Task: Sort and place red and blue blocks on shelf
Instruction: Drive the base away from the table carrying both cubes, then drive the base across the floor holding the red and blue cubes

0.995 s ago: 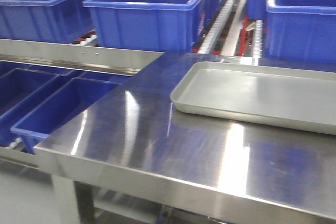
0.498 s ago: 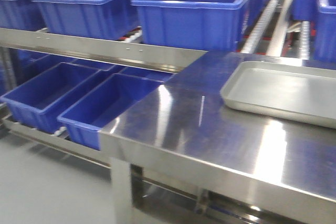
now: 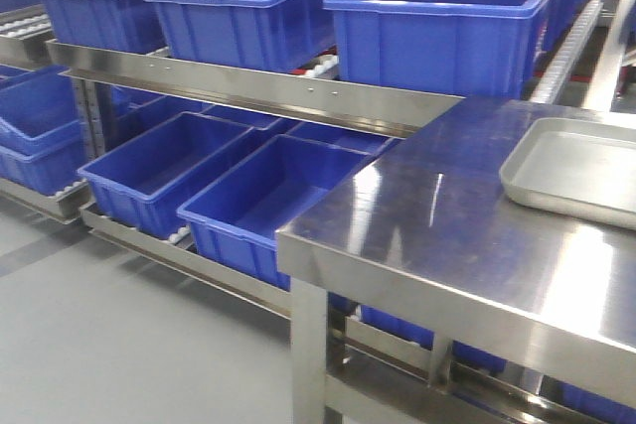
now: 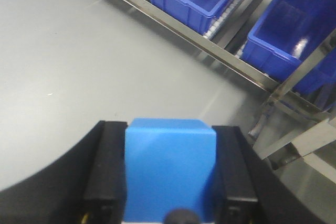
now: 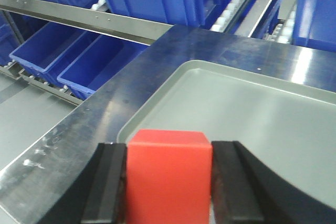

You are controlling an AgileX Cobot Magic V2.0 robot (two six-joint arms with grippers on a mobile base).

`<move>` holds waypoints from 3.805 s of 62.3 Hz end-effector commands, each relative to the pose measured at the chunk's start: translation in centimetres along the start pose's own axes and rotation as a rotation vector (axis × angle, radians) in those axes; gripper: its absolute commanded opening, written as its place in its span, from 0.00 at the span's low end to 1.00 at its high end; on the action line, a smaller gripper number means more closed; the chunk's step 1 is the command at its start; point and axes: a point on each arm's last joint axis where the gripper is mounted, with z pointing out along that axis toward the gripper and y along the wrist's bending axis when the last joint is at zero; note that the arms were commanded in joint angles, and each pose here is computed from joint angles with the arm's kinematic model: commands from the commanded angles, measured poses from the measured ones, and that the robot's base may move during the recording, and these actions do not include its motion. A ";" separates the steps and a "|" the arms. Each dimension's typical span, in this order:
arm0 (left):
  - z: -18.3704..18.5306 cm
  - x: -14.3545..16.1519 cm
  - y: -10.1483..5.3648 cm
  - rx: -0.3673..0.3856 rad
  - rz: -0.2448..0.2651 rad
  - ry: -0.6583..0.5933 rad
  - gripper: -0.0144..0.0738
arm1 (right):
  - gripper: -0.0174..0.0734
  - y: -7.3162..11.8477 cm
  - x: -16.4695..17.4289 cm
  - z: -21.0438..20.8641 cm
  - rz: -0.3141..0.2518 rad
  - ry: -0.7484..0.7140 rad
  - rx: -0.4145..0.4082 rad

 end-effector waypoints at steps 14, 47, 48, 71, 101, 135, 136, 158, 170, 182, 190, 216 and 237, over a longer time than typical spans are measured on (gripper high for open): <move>-0.5 -1.4 -0.3 0.022 -0.009 -0.098 0.30 | 0.25 0.2 -1.7 -0.4 -0.013 -0.116 -0.010; -0.5 -1.4 -0.3 0.022 -0.009 -0.098 0.30 | 0.25 0.2 -1.7 -0.4 -0.013 -0.116 -0.010; -0.5 -1.4 -0.3 0.022 -0.009 -0.098 0.30 | 0.25 0.2 -1.7 -0.4 -0.013 -0.116 -0.010; -0.5 -1.4 -0.3 0.022 -0.009 -0.098 0.30 | 0.25 0.2 -1.7 -0.4 -0.013 -0.116 -0.010; -0.5 -1.4 -0.3 0.022 -0.009 -0.098 0.30 | 0.25 0.2 -1.7 -0.4 -0.013 -0.116 -0.010; -0.5 -1.4 -0.3 0.022 -0.009 -0.098 0.30 | 0.25 0.2 -1.7 -0.4 -0.013 -0.116 -0.010; -0.5 -1.4 -0.3 0.022 -0.009 -0.098 0.30 | 0.25 0.2 -1.7 -0.4 -0.013 -0.116 -0.010; -0.5 -1.4 -0.3 0.022 -0.009 -0.098 0.30 | 0.25 0.2 -1.7 -0.4 -0.013 -0.116 -0.010; -0.5 -1.4 -0.3 0.022 -0.009 -0.098 0.30 | 0.25 0.2 -1.7 -0.4 -0.013 -0.116 -0.010; -0.5 -1.4 -0.3 0.022 -0.009 -0.098 0.30 | 0.25 0.2 -1.7 -0.4 -0.013 -0.116 -0.010; -0.5 -1.4 -0.3 0.022 -0.009 -0.098 0.30 | 0.25 0.2 -1.7 -0.4 -0.013 -0.116 -0.010; -0.5 -1.4 -0.3 0.022 -0.009 -0.098 0.30 | 0.25 0.2 -1.7 -0.4 -0.013 -0.116 -0.010; -0.5 -1.4 -0.3 0.022 -0.009 -0.098 0.30 | 0.25 0.2 -1.7 -0.4 -0.013 -0.116 -0.010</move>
